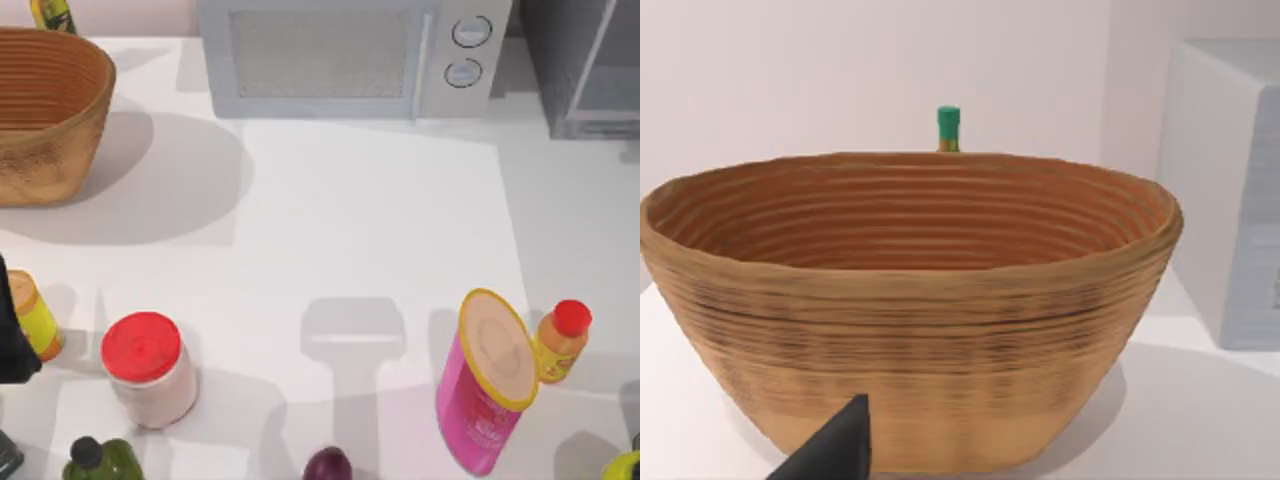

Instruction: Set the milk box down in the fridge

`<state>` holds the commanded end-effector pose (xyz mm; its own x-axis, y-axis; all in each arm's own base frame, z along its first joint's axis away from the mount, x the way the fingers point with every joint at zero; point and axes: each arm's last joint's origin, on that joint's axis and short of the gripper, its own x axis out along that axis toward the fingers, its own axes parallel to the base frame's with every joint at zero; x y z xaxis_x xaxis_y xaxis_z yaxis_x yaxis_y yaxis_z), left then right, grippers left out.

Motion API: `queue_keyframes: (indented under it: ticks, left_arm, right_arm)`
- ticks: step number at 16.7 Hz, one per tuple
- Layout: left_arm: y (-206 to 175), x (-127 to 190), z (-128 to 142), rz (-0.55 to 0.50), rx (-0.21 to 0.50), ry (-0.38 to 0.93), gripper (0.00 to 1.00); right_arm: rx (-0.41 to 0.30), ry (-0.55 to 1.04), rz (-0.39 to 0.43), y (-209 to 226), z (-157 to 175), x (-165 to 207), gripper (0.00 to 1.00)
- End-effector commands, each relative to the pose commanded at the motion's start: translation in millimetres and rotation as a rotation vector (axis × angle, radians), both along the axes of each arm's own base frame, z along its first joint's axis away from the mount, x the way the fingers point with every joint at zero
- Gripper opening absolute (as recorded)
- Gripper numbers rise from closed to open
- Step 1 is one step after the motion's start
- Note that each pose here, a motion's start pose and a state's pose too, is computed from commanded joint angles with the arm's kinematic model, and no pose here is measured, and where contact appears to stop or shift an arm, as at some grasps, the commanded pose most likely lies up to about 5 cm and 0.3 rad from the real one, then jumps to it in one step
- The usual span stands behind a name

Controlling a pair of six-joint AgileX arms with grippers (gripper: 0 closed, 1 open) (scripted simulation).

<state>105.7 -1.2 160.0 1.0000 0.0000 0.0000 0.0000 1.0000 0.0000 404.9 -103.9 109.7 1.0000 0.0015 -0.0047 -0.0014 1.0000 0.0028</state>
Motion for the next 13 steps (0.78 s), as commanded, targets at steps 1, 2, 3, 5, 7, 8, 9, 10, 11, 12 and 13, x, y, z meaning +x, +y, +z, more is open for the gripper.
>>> queue_keyframes:
  ticks: [1, 2, 3, 5, 7, 8, 9, 10, 11, 12, 13]
  left_arm:
    - [0.0, 0.0, 0.0, 0.000, 0.000, 0.000, 1.00]
    - [0.0, 0.0, 0.0, 0.000, 0.000, 0.000, 1.00]
    - [0.0, 0.0, 0.0, 0.000, 0.000, 0.000, 1.00]
    - [0.0, 0.0, 0.0, 0.000, 0.000, 0.000, 1.00]
    - [0.0, 0.0, 0.0, 0.000, 0.000, 0.000, 1.00]
    - [0.0, 0.0, 0.0, 0.000, 0.000, 0.000, 1.00]
    - [0.0, 0.0, 0.0, 0.000, 0.000, 0.000, 1.00]
    - [0.0, 0.0, 0.0, 0.000, 0.000, 0.000, 1.00]
    - [0.0, 0.0, 0.0, 0.000, 0.000, 0.000, 1.00]
    - [0.0, 0.0, 0.0, 0.000, 0.000, 0.000, 1.00]
    - [0.0, 0.0, 0.0, 0.000, 0.000, 0.000, 1.00]
  right_arm:
    - [0.000, 0.000, 0.000, 0.0, 0.0, 0.0, 0.00]
    - [0.000, 0.000, 0.000, 0.0, 0.0, 0.0, 0.00]
    - [0.000, 0.000, 0.000, 0.0, 0.0, 0.0, 0.00]
    - [0.004, 0.007, 0.004, 2.3, -1.1, 0.1, 0.00]
    - [0.006, 0.015, 0.004, 1.4, -3.2, 7.2, 0.00]
    - [0.008, 0.020, 0.003, 0.6, -4.4, 13.8, 0.00]
    - [0.009, 0.025, 0.002, -0.4, -5.5, 21.8, 0.00]
    - [0.009, 0.029, 0.001, -1.4, -6.2, 31.0, 0.00]
    - [0.010, 0.032, 0.000, -2.3, -6.4, 41.1, 0.00]
    - [0.010, 0.033, -0.001, -2.9, -6.0, 51.7, 0.00]
    - [0.010, 0.034, 0.000, -3.2, -4.9, 62.4, 0.00]
